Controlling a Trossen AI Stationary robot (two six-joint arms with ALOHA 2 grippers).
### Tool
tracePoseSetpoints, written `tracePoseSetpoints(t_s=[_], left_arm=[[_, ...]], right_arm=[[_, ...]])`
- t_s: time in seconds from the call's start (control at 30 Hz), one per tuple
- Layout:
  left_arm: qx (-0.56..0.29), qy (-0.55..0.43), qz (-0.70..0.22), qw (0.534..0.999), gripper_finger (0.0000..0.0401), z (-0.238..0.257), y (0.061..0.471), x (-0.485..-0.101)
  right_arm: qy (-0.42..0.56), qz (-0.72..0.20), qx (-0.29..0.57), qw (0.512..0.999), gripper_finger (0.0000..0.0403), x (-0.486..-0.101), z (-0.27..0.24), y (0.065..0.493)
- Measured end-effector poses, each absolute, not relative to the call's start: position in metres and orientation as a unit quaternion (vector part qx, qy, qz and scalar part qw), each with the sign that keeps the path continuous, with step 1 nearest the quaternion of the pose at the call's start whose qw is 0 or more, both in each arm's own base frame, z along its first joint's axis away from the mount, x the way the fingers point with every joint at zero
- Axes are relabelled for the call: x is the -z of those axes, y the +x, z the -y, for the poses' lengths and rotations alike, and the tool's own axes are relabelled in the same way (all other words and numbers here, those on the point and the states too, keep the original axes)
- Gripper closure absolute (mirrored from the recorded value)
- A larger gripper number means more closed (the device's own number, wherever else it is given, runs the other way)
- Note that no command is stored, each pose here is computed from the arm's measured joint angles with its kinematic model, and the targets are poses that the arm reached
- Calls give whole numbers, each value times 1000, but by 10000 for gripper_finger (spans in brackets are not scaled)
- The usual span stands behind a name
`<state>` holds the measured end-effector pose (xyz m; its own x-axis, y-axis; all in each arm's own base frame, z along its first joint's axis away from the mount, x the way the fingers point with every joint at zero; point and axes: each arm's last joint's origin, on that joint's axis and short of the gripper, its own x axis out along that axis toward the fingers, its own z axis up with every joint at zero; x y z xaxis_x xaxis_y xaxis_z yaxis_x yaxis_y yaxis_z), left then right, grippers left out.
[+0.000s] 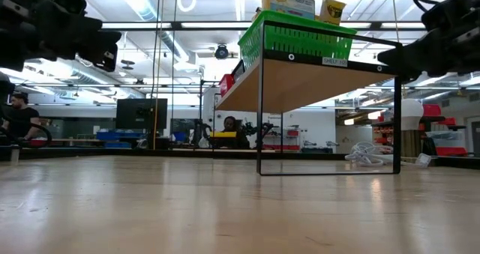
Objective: Pick & Place Office Desk Supplies
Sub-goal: Return to Home Position
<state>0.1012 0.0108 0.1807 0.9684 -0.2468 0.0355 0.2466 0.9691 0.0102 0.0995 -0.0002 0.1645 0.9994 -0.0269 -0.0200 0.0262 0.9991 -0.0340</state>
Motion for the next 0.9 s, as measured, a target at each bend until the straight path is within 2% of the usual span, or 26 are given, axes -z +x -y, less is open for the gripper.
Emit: tracePoseSetpoints(t_s=[0.27, 0.63, 0.9], left_arm=[[121, -1, -14, 993, 240, -11, 100, -174], [137, 7, 8, 991, 240, -9, 96, -177], [116, 1, 12, 993, 240, -10, 96, -178]], right_arm=[[-19, -20, 37, 999, 393, -163, 5, 100], [23, -52, 50, 997, 390, -157, 7, 104], [-14, -54, 48, 997, 389, -157, 7, 104]])
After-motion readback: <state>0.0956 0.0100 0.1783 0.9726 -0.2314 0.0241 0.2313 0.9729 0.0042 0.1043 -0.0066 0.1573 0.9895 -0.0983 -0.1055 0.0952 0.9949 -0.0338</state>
